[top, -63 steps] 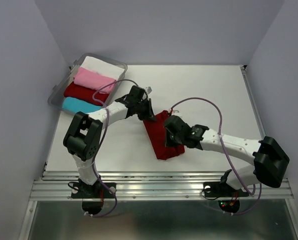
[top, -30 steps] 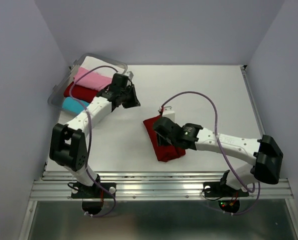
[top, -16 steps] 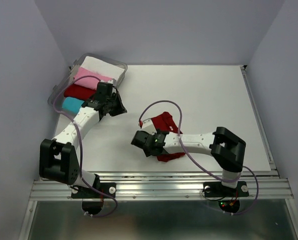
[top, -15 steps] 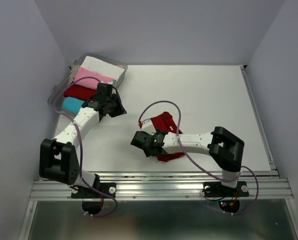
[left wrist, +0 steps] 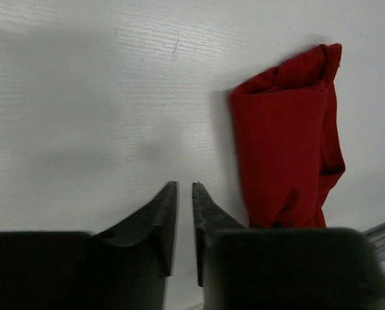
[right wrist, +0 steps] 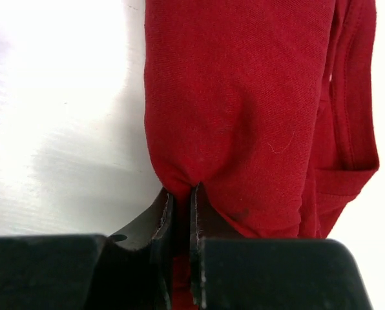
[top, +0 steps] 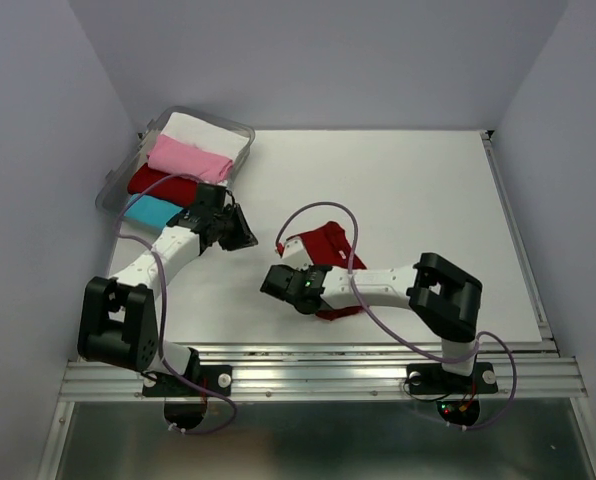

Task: Roll the t-shirts
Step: Roll the T-shirt to the center of the board.

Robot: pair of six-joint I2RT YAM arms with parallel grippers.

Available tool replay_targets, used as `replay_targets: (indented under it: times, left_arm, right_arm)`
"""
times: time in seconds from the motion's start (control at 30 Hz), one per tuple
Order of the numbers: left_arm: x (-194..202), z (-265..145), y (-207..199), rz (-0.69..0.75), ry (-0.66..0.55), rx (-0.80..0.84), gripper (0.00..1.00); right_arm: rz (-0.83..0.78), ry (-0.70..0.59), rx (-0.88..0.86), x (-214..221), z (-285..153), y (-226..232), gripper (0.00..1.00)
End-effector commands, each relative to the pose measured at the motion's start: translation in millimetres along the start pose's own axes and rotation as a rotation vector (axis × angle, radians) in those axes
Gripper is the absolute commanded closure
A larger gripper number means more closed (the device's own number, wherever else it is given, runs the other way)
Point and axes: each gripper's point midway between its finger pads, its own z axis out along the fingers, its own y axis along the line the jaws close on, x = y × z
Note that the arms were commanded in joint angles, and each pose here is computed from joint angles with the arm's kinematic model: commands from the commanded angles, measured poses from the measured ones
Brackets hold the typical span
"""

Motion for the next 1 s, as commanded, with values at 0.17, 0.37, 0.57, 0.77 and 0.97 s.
replay_targets:
  times: [0.17,0.37,0.57,0.77,0.97]
  left_arm:
    - [2,-15,-16,0.023,-0.047,0.107,0.47]
    - [6,-17,-20,0.032,-0.040,0.136,0.49]
    - [6,-22,-24,0.044,-0.048,0.162,0.56]
    - [11,-21,-28,0.060,-0.032,0.184,0.72]
    - [22,-15,-41,0.088,-0.002,0.217,0.99]
  right_arm:
    - [0.203,-0.039,-0.470,-36,-40,50,0.99]
    - [0.337,-0.038,-0.661,-53,-53,48,0.99]
    - [0.485,0.008,-0.892,-60,-64,41,0.99]
    - [0.603,0.043,-1.070,-63,-73,32,0.99]
    - [0.691,0.089,-1.180,-54,-73,20,0.99]
